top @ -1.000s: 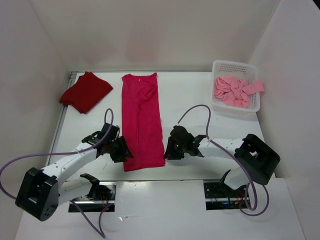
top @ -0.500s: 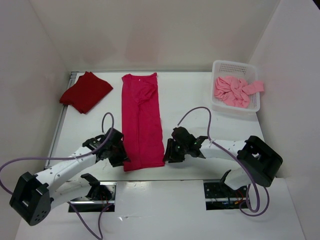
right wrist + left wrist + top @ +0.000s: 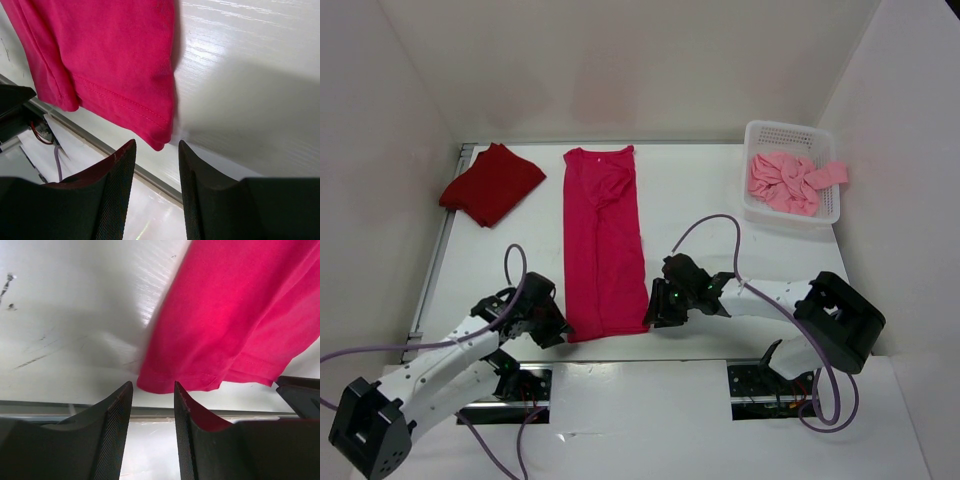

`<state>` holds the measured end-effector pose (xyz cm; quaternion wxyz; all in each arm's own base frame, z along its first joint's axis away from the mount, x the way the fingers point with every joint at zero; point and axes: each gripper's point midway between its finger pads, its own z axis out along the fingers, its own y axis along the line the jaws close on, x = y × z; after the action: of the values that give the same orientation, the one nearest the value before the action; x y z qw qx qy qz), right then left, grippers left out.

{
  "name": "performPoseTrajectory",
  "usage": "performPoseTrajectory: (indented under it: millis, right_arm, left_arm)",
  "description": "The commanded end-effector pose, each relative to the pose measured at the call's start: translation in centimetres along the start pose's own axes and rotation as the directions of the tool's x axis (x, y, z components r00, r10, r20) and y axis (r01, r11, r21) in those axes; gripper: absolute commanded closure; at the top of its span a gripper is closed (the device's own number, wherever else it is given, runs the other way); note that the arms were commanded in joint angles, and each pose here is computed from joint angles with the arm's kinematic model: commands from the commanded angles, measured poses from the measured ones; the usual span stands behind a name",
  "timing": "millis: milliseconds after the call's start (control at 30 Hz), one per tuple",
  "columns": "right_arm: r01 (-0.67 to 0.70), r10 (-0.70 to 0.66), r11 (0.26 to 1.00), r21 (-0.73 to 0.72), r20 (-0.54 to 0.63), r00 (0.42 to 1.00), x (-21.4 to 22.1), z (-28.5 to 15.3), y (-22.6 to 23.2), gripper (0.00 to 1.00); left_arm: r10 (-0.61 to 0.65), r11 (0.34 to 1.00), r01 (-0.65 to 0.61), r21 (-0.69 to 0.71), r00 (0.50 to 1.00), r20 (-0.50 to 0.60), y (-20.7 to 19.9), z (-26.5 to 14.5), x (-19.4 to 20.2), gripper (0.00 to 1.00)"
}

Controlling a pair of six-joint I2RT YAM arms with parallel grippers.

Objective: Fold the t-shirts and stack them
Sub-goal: Grab the bottom of the folded rectangular tshirt with both arms

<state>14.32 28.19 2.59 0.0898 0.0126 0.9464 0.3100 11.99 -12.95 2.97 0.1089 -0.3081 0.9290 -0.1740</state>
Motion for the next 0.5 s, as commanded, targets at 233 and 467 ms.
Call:
performPoseTrajectory:
  millis: [233,467]
  right_arm:
    - [0.022,-0.021,0.998,-0.052,0.015,1.0,-0.6,0.1,1.7,0.55]
    - [0.004,-0.003,0.999,-0.033,0.005,1.0,-0.4,0.7,1.6,0.72]
  left_arm:
    - [-0.079,0.995,0.082,0.062,0.996,-0.049,-0.1,1.8,1.0,0.58]
    - [-0.11,0.988,0.112,0.107,0.994,-0.027,-0.1,1.9,0.9,0.74]
